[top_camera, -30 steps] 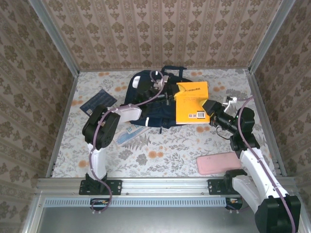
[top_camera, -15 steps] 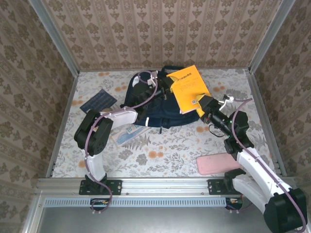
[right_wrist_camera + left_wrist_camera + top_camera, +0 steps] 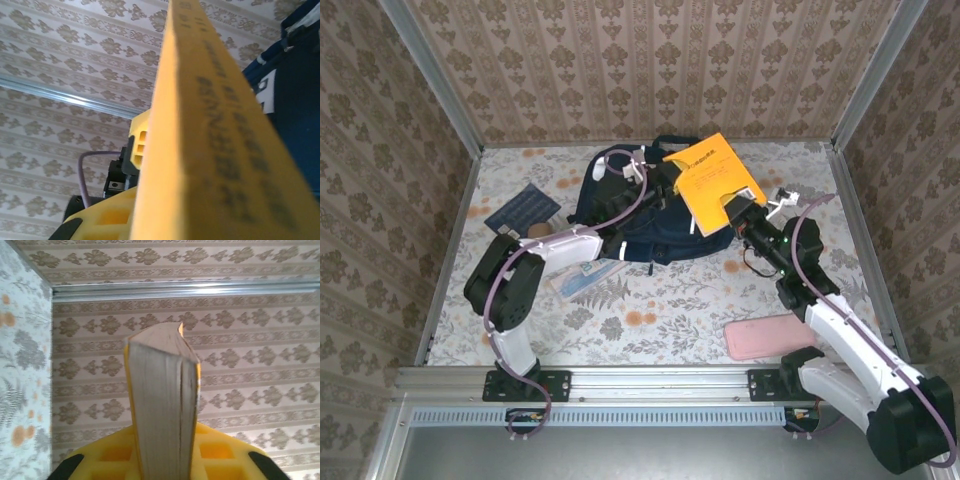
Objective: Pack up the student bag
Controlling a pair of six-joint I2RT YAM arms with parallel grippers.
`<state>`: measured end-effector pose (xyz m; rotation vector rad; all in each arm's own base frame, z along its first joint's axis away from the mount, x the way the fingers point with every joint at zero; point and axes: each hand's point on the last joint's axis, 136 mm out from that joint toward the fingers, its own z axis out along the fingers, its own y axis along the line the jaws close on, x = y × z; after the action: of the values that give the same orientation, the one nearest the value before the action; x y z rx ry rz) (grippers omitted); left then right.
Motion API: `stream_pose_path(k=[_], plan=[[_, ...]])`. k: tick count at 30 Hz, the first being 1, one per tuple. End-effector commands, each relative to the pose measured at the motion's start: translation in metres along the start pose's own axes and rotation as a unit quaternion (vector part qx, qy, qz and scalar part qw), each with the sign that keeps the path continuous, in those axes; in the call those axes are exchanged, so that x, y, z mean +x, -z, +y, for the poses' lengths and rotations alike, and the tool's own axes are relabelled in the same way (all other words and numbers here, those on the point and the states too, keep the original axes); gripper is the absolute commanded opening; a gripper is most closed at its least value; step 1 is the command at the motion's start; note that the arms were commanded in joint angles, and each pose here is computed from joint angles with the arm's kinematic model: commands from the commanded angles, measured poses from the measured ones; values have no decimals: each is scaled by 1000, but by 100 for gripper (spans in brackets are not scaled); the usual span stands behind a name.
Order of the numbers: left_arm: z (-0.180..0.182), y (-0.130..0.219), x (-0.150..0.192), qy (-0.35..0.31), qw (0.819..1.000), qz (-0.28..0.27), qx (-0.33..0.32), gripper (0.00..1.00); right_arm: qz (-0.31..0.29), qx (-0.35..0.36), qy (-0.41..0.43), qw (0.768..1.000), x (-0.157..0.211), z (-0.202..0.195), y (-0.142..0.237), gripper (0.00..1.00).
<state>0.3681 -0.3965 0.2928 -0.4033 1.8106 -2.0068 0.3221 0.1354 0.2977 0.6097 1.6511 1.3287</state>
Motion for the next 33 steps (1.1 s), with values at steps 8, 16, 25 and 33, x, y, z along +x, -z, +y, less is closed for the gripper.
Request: stream_pose_path(k=[8, 16, 25, 33], plan=[[53, 17, 10, -220, 929, 122, -271, 57, -62, 221, 113, 967, -43, -56, 52, 0], [97, -19, -9, -242, 899, 164, -325, 57, -57, 242, 93, 964, -45, -87, 61, 0], [165, -58, -30, -226, 888, 192, -353, 56, -51, 239, 107, 964, -44, -88, 67, 0], [185, -85, -27, -200, 903, 200, -324, 47, -34, 242, 114, 963, -36, -100, 68, 0]])
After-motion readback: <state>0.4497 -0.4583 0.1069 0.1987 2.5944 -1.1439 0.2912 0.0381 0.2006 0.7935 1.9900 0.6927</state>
